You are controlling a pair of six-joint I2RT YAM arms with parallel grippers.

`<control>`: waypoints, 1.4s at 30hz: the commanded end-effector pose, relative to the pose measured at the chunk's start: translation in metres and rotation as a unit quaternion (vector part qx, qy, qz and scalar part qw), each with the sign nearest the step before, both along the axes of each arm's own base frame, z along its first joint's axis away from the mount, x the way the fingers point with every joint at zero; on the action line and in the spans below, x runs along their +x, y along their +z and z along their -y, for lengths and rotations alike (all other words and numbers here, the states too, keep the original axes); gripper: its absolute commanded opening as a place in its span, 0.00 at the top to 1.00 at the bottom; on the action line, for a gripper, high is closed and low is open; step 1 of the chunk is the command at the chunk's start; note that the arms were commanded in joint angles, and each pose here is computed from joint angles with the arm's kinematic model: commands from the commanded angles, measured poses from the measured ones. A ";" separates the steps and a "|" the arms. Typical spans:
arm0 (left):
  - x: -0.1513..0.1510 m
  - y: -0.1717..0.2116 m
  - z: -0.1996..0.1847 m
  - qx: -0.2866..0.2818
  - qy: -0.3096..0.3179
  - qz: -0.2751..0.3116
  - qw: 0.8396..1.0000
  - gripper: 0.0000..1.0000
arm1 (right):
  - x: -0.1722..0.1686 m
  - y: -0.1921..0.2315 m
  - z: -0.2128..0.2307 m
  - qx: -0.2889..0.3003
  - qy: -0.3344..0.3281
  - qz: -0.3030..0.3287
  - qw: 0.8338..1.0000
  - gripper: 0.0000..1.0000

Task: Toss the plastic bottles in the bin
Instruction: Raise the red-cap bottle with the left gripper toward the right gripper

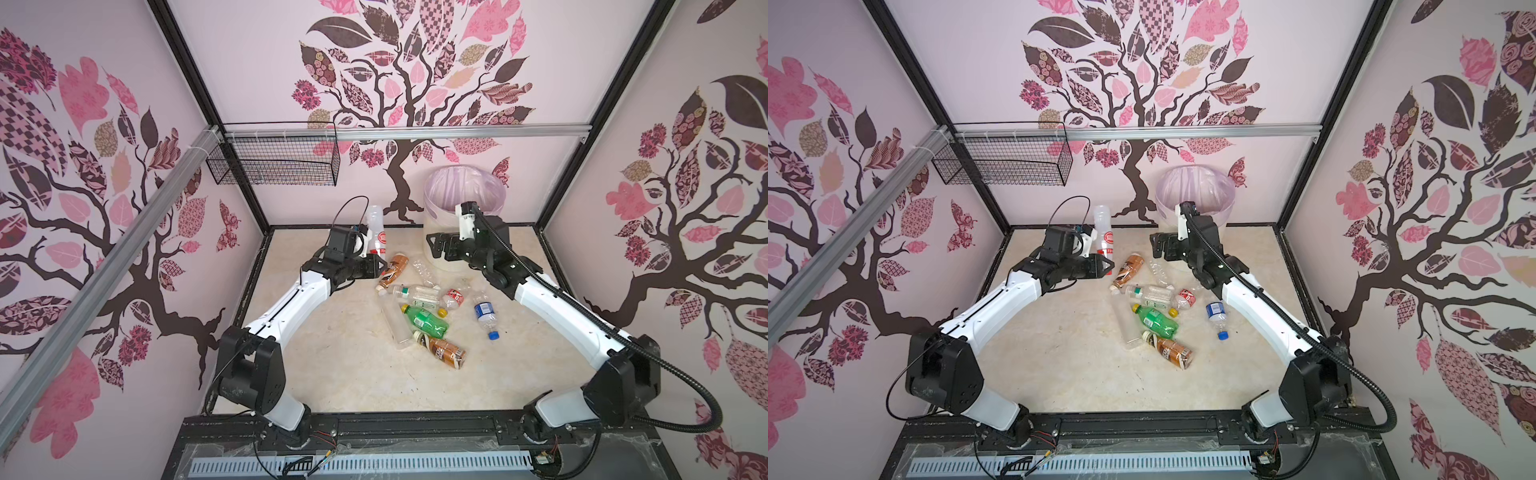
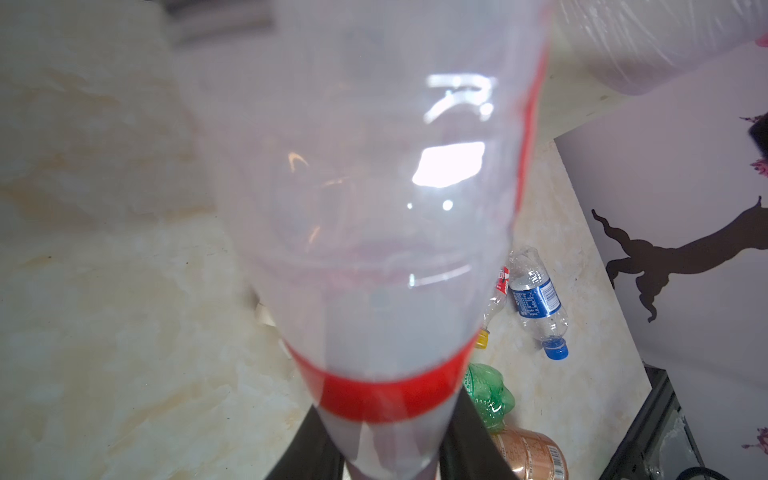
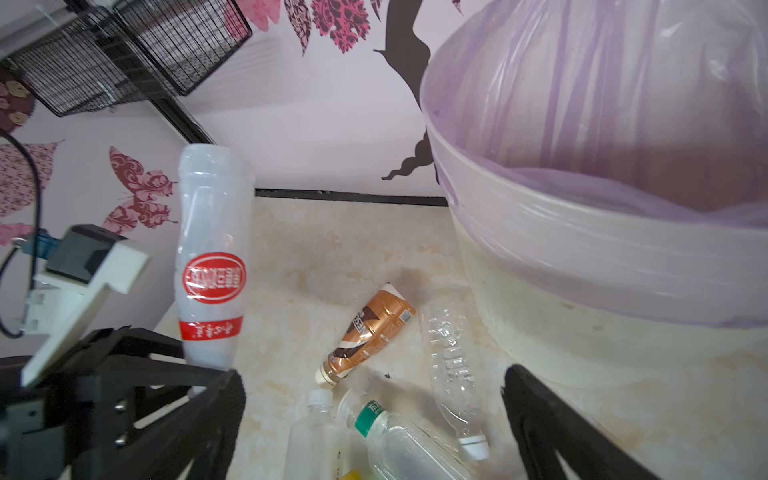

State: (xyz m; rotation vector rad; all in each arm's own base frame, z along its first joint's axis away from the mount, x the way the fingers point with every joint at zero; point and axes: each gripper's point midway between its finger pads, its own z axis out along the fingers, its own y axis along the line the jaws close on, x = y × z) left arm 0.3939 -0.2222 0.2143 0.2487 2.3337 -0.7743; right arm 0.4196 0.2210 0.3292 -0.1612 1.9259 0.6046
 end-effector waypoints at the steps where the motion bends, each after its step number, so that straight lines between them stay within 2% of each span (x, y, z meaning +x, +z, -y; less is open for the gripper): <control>1: -0.019 0.017 0.023 -0.002 -0.052 0.044 0.998 0.68 | 0.002 0.035 -0.014 0.038 0.027 0.018 0.999 0.01; 5: -0.033 0.025 0.034 0.011 -0.073 0.072 0.995 0.68 | 0.009 0.051 -0.025 0.062 0.041 0.016 0.997 0.01; 15: -0.047 0.035 0.048 -0.007 -0.100 0.091 0.991 0.68 | 0.017 0.074 -0.041 0.105 0.064 0.017 0.992 0.07; 25: -0.054 0.035 0.056 0.000 -0.113 0.096 0.989 0.68 | 0.024 0.055 -0.068 0.155 0.109 -0.029 0.981 0.15; 40: -0.059 0.033 0.062 0.002 -0.125 0.094 0.988 0.68 | 0.027 0.044 -0.104 0.158 0.151 -0.053 0.974 0.22; 42: -0.059 0.033 0.062 0.003 -0.124 0.096 0.988 0.68 | 0.027 0.042 -0.105 0.159 0.153 -0.056 0.974 0.26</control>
